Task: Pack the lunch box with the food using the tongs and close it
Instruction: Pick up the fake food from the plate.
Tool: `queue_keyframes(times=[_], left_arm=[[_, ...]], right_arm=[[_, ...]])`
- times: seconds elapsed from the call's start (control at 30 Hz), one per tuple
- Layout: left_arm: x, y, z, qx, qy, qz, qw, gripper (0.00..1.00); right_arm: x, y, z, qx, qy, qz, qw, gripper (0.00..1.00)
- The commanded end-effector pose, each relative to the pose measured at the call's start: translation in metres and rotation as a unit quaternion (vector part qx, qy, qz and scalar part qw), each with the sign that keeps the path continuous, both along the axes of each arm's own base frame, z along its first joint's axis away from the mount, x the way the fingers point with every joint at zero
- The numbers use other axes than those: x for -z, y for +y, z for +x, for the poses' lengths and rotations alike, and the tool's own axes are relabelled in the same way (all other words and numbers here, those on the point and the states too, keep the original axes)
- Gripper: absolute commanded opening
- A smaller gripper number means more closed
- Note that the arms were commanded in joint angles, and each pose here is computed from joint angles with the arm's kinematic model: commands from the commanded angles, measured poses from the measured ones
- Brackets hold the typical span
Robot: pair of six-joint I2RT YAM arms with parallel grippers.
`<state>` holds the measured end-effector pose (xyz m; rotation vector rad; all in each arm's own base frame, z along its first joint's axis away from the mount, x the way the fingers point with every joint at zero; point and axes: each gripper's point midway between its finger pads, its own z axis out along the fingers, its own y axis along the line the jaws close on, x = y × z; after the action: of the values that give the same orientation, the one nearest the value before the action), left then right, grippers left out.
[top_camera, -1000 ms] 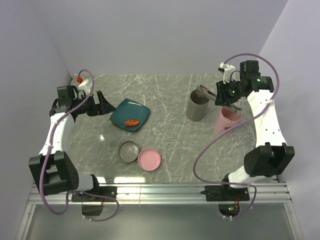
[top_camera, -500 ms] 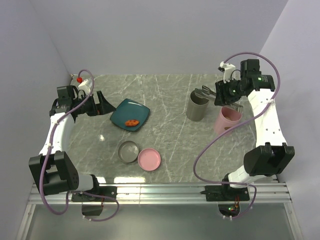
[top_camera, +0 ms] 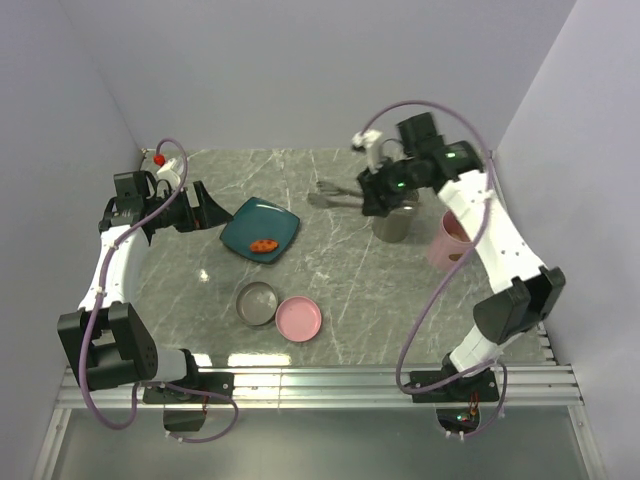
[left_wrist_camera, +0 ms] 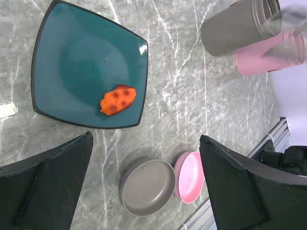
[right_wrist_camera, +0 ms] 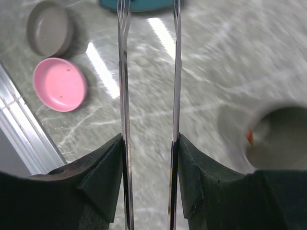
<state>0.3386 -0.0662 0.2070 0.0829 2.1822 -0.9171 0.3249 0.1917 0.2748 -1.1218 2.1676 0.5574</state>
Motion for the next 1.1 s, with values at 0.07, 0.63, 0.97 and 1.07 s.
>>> queue_keyframes(times=[0.07,0.63,0.97,1.07], left_arm=[[-0.023,-0.002,0.003,0.008,-0.038,-0.001,0.999,0.99],[-0.012,0.004,0.006,-0.010,-0.028,0.011,1.000,0.99],[-0.010,0.005,0.006,-0.010,-0.026,0.014,1.000,0.99],[-0.008,0.006,0.006,-0.012,-0.025,0.016,0.999,0.99]], right_arm=[[0.030,0.066,-0.002,-0.100,-0.027,-0.022,0.994,0.52],[0.110,0.149,0.006,-0.188,-0.001,-0.073,0.979,0.52],[0.113,0.158,0.021,-0.178,-0.024,-0.080,0.980,0.53],[0.119,0.160,0.024,-0.178,-0.025,-0.087,0.980,0.54]])
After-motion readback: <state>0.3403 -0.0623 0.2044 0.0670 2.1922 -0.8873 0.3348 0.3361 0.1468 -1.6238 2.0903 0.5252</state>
